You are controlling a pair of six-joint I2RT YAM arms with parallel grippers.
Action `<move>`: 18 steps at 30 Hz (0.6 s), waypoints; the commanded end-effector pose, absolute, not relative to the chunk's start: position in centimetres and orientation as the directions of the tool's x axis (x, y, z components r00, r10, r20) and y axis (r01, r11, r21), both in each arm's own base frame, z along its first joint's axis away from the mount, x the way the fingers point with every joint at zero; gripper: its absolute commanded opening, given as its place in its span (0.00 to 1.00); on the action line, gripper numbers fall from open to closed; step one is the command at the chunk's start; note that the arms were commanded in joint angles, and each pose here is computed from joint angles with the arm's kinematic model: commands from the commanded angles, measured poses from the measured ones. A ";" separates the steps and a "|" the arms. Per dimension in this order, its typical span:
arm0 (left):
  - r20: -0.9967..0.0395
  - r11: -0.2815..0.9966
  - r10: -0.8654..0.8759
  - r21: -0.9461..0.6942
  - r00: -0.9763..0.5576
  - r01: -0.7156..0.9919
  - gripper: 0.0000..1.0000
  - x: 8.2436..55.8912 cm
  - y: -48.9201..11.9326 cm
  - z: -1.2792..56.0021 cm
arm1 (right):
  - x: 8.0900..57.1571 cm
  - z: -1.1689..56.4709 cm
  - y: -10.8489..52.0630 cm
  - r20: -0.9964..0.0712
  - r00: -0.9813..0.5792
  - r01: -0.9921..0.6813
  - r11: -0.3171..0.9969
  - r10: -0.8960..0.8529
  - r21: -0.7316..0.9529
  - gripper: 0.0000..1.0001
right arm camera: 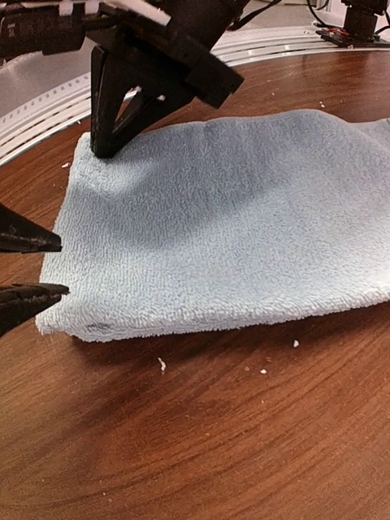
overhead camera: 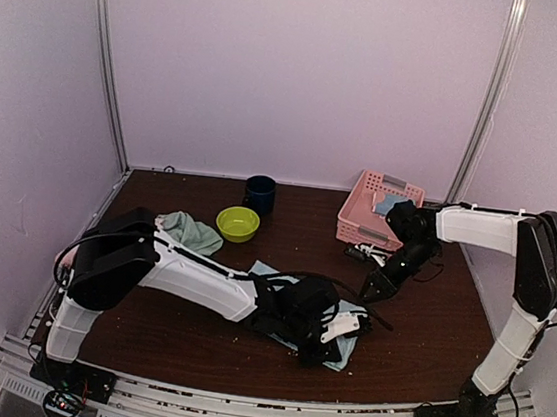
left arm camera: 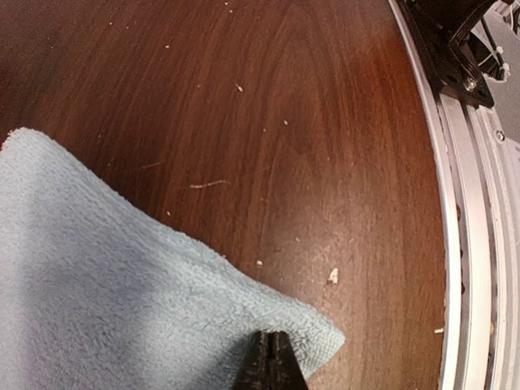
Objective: Roll the towels
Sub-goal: Rotate the towel at the center of the board.
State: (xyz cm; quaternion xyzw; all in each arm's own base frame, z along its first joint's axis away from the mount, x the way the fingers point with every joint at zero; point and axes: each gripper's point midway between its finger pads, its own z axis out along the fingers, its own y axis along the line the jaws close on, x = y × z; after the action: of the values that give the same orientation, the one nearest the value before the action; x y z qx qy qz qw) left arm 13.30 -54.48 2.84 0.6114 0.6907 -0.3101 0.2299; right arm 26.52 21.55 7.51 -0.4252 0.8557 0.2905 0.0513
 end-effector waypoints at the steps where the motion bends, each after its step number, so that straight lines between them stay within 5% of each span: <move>1: -0.719 0.094 0.685 -0.066 -0.113 0.993 0.00 14.3 -53.5 6.6 | 25.5 5.8 20.6 -0.268 -0.628 -0.755 0.490 -0.730 0.435 0.15; 7: -0.747 0.012 0.657 -0.122 -0.100 0.992 0.00 12.8 -55.3 6.9 | 24.9 3.4 19.4 -0.204 -0.640 -0.741 0.526 -0.741 0.417 0.15; 18: -0.627 -0.015 0.778 -0.085 -0.041 0.996 0.00 11.5 -53.7 0.5 | 23.4 0.9 18.3 -0.143 -0.648 -0.727 0.551 -0.749 0.409 0.15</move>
State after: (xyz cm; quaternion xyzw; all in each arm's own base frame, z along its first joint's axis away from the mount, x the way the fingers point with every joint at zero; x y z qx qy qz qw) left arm 11.97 -55.34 2.53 0.6483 0.6649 -0.2903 0.2311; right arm 24.15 19.01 2.06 -0.4153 0.8776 0.2393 -0.0119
